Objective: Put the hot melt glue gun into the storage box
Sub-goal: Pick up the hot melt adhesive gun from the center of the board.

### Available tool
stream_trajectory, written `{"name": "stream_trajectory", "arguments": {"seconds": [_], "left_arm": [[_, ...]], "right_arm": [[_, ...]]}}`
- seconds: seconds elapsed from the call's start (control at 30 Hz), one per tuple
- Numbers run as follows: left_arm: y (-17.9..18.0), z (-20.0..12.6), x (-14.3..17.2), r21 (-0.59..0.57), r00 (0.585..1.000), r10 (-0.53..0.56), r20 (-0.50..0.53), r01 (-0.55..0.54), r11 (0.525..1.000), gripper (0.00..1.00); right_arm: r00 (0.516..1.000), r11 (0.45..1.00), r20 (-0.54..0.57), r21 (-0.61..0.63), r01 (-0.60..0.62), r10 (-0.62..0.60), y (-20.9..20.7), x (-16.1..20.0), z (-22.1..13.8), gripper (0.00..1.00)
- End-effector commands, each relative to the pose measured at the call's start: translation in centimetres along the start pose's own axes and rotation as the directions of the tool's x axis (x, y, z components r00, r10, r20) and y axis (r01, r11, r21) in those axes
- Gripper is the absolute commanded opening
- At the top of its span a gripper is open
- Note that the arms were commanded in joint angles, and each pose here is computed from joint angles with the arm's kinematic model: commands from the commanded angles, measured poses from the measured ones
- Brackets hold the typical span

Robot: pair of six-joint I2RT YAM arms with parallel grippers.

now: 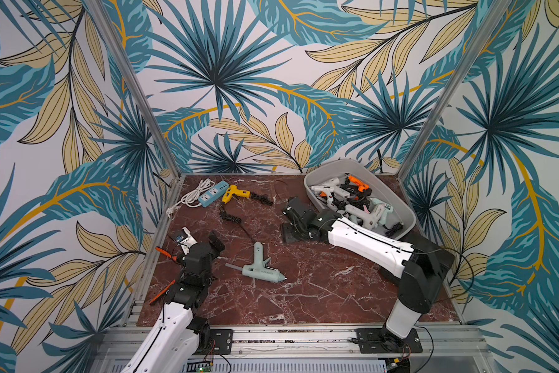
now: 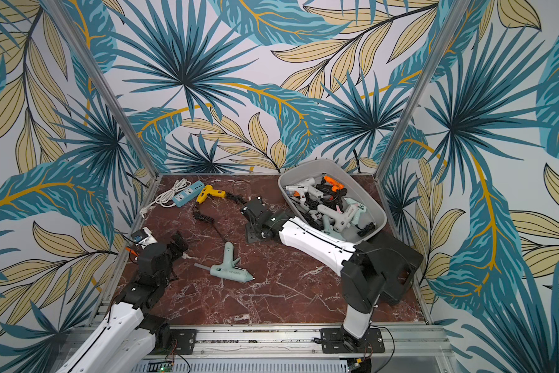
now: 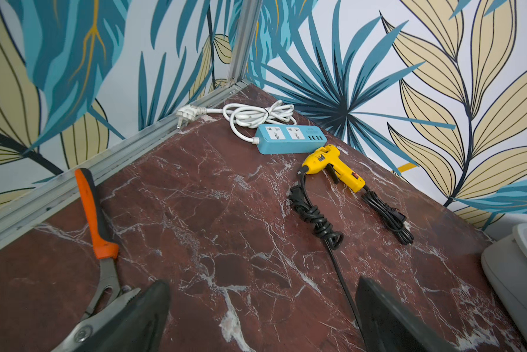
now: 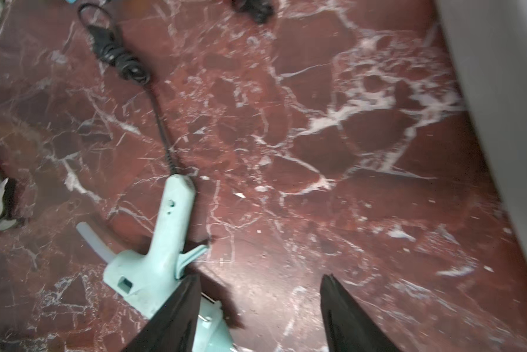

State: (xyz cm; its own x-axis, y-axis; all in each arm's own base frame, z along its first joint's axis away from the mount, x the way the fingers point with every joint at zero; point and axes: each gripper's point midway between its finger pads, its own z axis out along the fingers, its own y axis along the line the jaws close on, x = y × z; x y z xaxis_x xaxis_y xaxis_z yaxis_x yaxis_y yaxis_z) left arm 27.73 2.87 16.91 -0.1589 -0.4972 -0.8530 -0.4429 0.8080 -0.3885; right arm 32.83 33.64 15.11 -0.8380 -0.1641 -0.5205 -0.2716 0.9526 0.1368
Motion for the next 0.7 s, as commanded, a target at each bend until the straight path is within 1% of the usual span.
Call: {"name": "stream_trajectory", "arguments": {"seconds": [0.0,0.07,0.17,0.33,0.47,0.67], "left_arm": [[1.8,-0.2,0.4,-0.062,1.000,0.009,0.011,-0.008,0.998,1.00],[2.0,-0.3,0.5,-0.066,1.000,0.012,0.013,-0.011,0.998,1.00],[2.2,-0.3,0.5,-0.075,1.000,0.015,0.017,-0.013,0.997,1.00],[2.3,-0.2,0.4,-0.074,1.000,0.007,0.026,-0.005,0.997,1.00],[1.9,-0.2,0.6,-0.048,1.000,-0.014,0.025,0.015,0.999,1.00],[1.9,-0.1,0.9,-0.044,0.999,-0.023,0.022,0.024,0.999,1.00]], "right_arm": [[0.997,0.999,-0.063,0.012,0.043,-0.042,2.6,1.5,1.8,0.68],[0.994,0.998,-0.091,-0.003,0.063,-0.063,4.2,2.0,3.0,0.68],[0.989,0.997,-0.128,-0.011,0.079,-0.080,5.6,2.6,4.6,0.69],[0.979,0.995,-0.180,-0.006,0.097,-0.096,6.3,3.9,6.6,0.70],[0.970,0.994,-0.218,-0.014,0.107,-0.108,6.8,4.9,8.1,0.69],[0.958,0.992,-0.256,-0.036,0.124,-0.129,7.7,5.9,10.1,0.70]]}}
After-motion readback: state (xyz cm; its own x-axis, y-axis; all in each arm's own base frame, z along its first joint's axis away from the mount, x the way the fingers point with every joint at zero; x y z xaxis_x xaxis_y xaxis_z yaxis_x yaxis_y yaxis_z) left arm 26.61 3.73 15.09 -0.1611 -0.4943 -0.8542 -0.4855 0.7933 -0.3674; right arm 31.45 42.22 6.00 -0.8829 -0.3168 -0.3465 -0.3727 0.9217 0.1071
